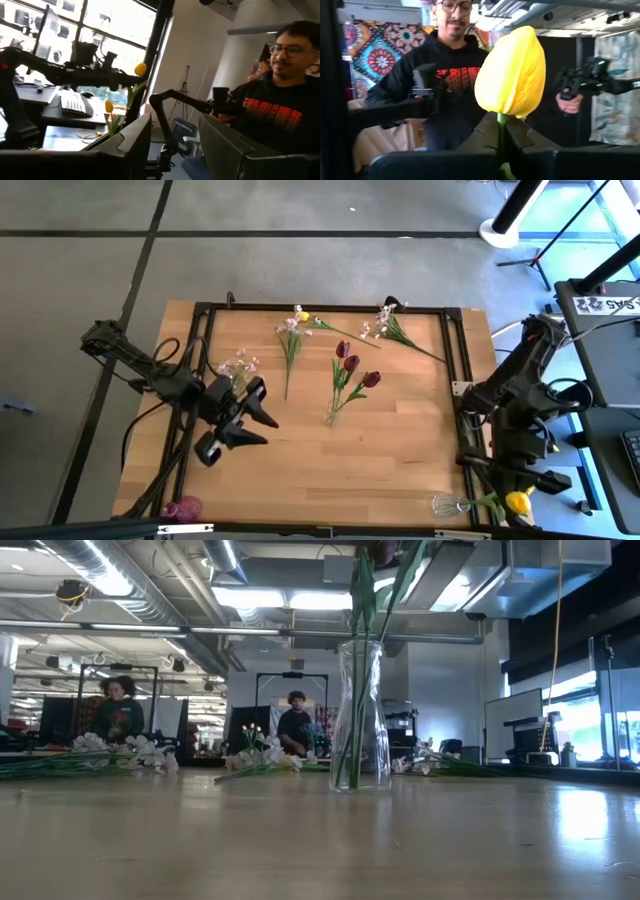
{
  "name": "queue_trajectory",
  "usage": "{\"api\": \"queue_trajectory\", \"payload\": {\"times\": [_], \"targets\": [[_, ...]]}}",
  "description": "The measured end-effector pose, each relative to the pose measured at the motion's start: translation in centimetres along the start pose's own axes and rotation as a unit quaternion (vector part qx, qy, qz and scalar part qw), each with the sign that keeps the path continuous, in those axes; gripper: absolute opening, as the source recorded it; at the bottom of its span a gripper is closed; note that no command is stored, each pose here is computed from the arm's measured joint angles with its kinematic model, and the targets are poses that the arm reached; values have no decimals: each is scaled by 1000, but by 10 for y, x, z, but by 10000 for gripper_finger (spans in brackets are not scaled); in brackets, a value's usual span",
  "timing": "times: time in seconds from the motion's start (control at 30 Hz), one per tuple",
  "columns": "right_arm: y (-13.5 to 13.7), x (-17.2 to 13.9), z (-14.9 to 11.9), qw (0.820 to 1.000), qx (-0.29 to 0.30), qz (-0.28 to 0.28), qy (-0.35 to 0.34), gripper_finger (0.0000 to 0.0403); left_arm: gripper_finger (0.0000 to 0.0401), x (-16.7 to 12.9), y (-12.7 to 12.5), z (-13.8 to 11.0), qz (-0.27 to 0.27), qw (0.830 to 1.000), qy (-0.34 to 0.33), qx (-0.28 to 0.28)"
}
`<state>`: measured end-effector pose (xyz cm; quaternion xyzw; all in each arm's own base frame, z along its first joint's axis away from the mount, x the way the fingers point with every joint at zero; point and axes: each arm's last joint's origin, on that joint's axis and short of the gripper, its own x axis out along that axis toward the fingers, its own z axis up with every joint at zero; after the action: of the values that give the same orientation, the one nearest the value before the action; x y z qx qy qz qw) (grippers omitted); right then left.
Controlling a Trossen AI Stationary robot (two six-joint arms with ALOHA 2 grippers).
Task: Sort flowers into vase by color
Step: Put the right yellow tulip into the bottom transparent vase
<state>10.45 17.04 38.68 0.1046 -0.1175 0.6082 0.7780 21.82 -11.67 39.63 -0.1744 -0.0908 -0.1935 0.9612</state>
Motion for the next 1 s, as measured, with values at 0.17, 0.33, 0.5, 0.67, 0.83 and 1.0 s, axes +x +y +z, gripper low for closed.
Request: {"api": "queue_trajectory", "payload": {"times": [0.17, 0.33, 0.5, 0.67, 0.83, 1.0], "targets": [[10, 2, -11, 999, 24, 20, 11, 1, 160, 0, 0, 0, 3, 1000, 2, 0], [15, 3, -11, 999, 9, 32, 11, 1, 160, 0, 0, 0, 3, 1000, 1, -3], [14, 3, -15, 999, -1, 31, 28, 1, 160, 0, 1, 0, 19, 1000, -3, -7], [15, 2, -18, 998, -13, 51, 46, 10, 160, 0, 2, 0, 29, 999, -6, -19], [16, 1, -24, 993, -48, 81, 71, 12, 160, 0, 3, 0, 41, 998, -11, -42], [17, 0, -29, 986, -87, 104, 94, 4, 160, 0, 4, -1, 58, 997, -12, -53]]}}
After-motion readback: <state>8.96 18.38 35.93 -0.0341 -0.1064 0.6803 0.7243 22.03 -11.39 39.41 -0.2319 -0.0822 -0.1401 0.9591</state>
